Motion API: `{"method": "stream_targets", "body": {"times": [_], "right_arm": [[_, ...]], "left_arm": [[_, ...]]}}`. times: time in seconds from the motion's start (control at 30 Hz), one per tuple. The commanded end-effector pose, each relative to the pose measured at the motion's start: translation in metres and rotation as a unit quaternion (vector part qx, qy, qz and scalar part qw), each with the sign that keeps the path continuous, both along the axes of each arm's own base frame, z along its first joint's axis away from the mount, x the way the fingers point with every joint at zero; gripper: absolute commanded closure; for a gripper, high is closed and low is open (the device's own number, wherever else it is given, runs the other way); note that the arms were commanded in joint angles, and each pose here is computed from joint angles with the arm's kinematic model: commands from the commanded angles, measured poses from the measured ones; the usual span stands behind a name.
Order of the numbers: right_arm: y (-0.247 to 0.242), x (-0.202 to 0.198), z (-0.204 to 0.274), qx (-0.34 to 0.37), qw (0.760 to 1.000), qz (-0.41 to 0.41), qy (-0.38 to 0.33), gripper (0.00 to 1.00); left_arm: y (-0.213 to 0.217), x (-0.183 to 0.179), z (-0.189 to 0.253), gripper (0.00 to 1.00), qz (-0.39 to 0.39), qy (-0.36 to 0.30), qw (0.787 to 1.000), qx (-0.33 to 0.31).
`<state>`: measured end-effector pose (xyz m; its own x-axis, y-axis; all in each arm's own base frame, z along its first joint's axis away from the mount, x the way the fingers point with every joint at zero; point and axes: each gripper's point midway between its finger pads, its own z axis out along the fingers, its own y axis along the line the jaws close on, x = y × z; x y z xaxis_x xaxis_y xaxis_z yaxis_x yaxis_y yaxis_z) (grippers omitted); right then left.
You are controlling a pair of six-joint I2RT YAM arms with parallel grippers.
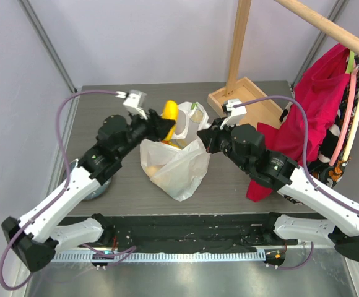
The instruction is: Place the fruits into the plastic bag
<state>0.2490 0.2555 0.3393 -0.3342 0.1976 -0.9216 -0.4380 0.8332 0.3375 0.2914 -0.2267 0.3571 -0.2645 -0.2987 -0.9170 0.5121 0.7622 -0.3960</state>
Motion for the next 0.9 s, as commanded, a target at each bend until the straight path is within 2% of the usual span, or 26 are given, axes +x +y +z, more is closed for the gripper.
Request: {"method": "stream_targets", "body": {"times": [0.0, 0.17, 0.43, 0.7, 0.8, 0.87], "right_arm": [[-0.003, 0.0, 0.03, 0.044, 0.999, -0.007, -0.023, 0.99], [-0.004, -0.001, 0.031, 0.043, 0.999, -0.006, -0.021, 0.99], [-0.009, -0.002, 0.034, 0.046, 0.999, -0.014, -0.024, 0.99], [-0.008, -0.001, 0.032, 0.043, 0.999, -0.013, -0.023, 0.99], [-0.008, -0.001, 0.033, 0.044, 0.999, -0.014, -0.023, 0.99], [-0.006, 0.0, 0.031, 0.043, 0.999, -0.011, -0.022, 0.99]], "left_arm": [[-0.054, -0.009, 0.015, 0.77, -0.086, -0.062, 0.994, 0.037], [-0.097, 0.0, -0.01, 0.77, -0.12, -0.057, 0.989, 0.066], [-0.113, 0.027, -0.05, 0.76, -0.107, -0.027, 0.987, 0.116], [-0.098, 0.014, -0.132, 0.75, -0.124, 0.068, 0.966, 0.218], [-0.086, 0.004, -0.149, 0.73, -0.129, 0.086, 0.958, 0.242], [-0.075, 0.002, -0.158, 0.67, -0.117, 0.1, 0.953, 0.262]]}}
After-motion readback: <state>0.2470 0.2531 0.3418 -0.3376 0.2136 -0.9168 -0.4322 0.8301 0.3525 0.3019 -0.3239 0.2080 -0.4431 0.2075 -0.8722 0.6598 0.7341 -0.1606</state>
